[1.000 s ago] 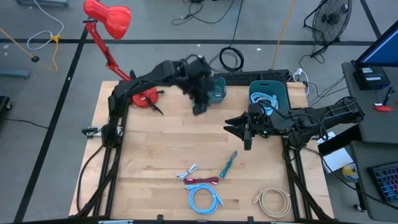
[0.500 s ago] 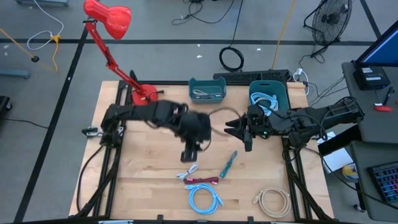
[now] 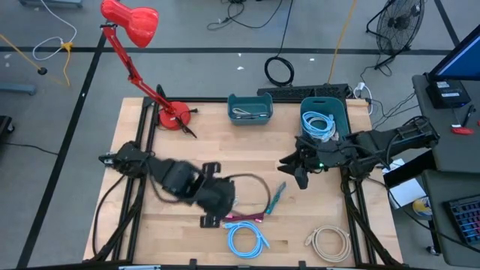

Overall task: Pick & Place USB Port
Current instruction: Put the red charger cable into the left blue bin

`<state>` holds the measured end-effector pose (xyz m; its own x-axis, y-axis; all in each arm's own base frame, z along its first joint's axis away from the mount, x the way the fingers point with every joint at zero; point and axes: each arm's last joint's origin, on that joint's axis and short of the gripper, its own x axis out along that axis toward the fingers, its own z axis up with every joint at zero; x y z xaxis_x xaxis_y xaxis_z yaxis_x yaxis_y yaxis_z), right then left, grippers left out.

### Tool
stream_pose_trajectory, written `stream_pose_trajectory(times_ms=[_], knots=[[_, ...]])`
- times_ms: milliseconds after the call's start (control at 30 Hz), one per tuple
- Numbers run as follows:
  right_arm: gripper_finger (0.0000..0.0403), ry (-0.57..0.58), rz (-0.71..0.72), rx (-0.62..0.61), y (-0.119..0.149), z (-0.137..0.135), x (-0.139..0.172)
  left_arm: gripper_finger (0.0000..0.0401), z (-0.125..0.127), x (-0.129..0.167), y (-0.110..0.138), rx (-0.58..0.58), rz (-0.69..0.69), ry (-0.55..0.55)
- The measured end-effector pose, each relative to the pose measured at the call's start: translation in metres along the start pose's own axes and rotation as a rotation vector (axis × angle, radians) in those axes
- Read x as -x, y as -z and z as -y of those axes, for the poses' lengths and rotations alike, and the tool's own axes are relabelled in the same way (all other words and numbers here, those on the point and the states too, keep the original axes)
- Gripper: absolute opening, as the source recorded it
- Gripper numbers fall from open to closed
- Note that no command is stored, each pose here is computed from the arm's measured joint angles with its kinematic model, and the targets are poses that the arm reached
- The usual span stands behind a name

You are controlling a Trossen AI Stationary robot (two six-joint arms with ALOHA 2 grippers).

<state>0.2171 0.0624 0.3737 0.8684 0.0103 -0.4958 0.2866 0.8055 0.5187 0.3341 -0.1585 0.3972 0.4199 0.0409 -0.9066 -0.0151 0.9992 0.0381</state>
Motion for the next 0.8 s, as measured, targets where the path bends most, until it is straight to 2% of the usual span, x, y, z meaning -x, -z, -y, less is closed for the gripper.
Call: stream_pose_trajectory(times_ms=[100,233,367,467,600,733,800], knots=[[0.0139,-0.001,-0.020,-0.013,0.006,-0.002,0.000,0.0143,0.015,-0.003,0.006,0.044,0.023,-0.056],[0.0139,0.013,-0.038,-0.027,0.018,-0.002,-0.004,0.0143,0.027,-0.021,0.017,0.110,0.001,-0.145],[0.0139,0.022,-0.087,-0.039,0.035,0.002,-0.011,0.0143,0.033,-0.051,0.025,0.149,-0.092,-0.127],[0.0139,0.040,-0.126,-0.027,0.048,0.006,-0.017,0.0143,0.035,-0.077,0.028,0.159,-0.099,-0.118],[0.0139,0.034,-0.210,-0.023,0.064,0.012,-0.023,0.0143,0.036,-0.104,0.025,0.180,-0.041,-0.082],[0.0139,-0.006,-0.283,-0.002,0.081,0.016,-0.030,0.0143,0.038,-0.126,0.022,0.120,0.089,-0.117],[0.0139,-0.021,-0.304,0.021,0.089,0.018,-0.032,0.0143,0.035,-0.139,0.021,0.114,0.114,-0.094]])
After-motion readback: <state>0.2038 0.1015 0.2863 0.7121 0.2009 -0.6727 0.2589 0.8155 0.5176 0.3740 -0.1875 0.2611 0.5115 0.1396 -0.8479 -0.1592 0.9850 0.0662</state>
